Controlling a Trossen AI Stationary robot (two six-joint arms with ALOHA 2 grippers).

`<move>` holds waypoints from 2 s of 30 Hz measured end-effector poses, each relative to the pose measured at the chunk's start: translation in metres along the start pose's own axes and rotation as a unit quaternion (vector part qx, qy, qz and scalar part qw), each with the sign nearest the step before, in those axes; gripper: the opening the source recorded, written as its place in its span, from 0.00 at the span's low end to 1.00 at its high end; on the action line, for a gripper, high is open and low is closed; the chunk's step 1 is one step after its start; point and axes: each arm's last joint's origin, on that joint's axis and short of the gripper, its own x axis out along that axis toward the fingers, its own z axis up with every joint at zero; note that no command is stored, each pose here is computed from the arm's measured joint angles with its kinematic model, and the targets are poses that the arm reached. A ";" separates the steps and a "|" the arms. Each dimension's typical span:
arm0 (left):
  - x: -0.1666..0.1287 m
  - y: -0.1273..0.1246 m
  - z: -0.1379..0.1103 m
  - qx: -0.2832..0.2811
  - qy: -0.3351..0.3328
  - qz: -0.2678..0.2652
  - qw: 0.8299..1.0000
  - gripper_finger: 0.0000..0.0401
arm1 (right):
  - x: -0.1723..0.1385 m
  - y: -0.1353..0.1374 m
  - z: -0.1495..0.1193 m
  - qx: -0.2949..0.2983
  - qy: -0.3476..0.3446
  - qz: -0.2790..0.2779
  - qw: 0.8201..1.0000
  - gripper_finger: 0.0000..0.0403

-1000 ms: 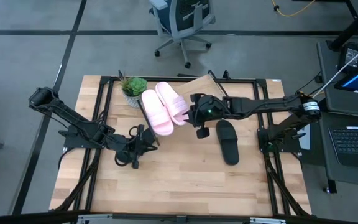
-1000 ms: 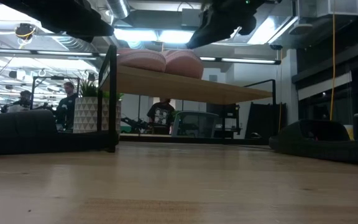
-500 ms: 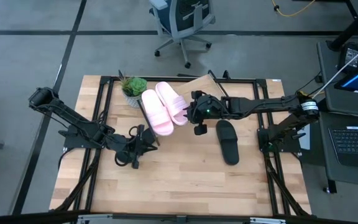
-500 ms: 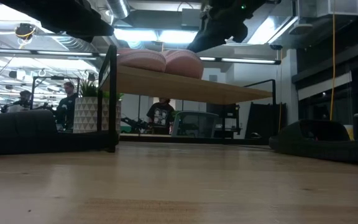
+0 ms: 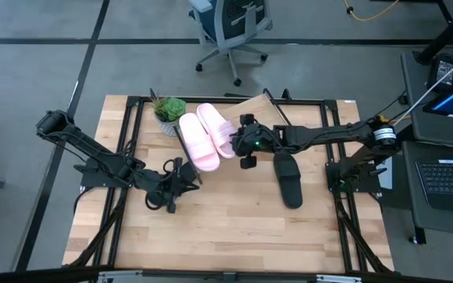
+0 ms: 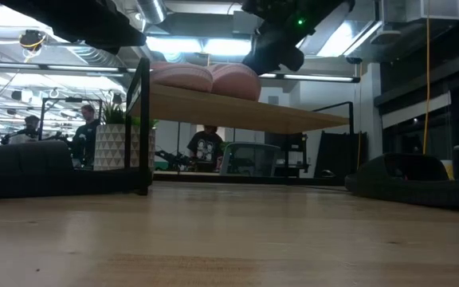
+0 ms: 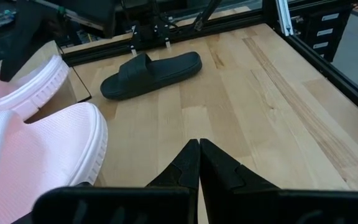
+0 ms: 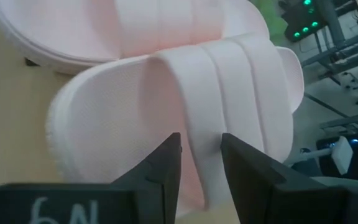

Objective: Pick and place slides into the shelf
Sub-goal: Put the pink slide on the shelf

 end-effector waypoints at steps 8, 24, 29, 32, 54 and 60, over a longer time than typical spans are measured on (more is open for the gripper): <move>0.000 0.000 0.000 0.000 0.000 0.000 1.000 0.01 | -0.001 -0.002 0.002 0.005 -0.007 -0.011 1.000 0.29; 0.000 0.000 0.000 0.000 0.000 0.000 1.000 0.01 | -0.001 -0.004 0.001 -0.020 0.010 -0.041 0.999 0.19; 0.000 0.000 0.000 0.000 0.000 0.000 1.000 0.01 | -0.001 -0.004 0.001 -0.021 0.010 -0.040 0.999 0.11; 0.000 0.000 0.000 0.000 0.000 0.000 1.000 0.01 | -0.001 -0.004 0.001 -0.021 0.009 -0.039 0.999 0.07; 0.000 0.000 0.000 0.000 0.000 0.000 1.000 0.01 | -0.004 -0.005 0.001 -0.029 0.006 -0.038 0.999 0.00; 0.000 0.000 0.000 0.001 0.002 0.000 1.000 0.01 | -0.011 -0.005 0.002 -0.024 0.012 -0.043 0.999 0.00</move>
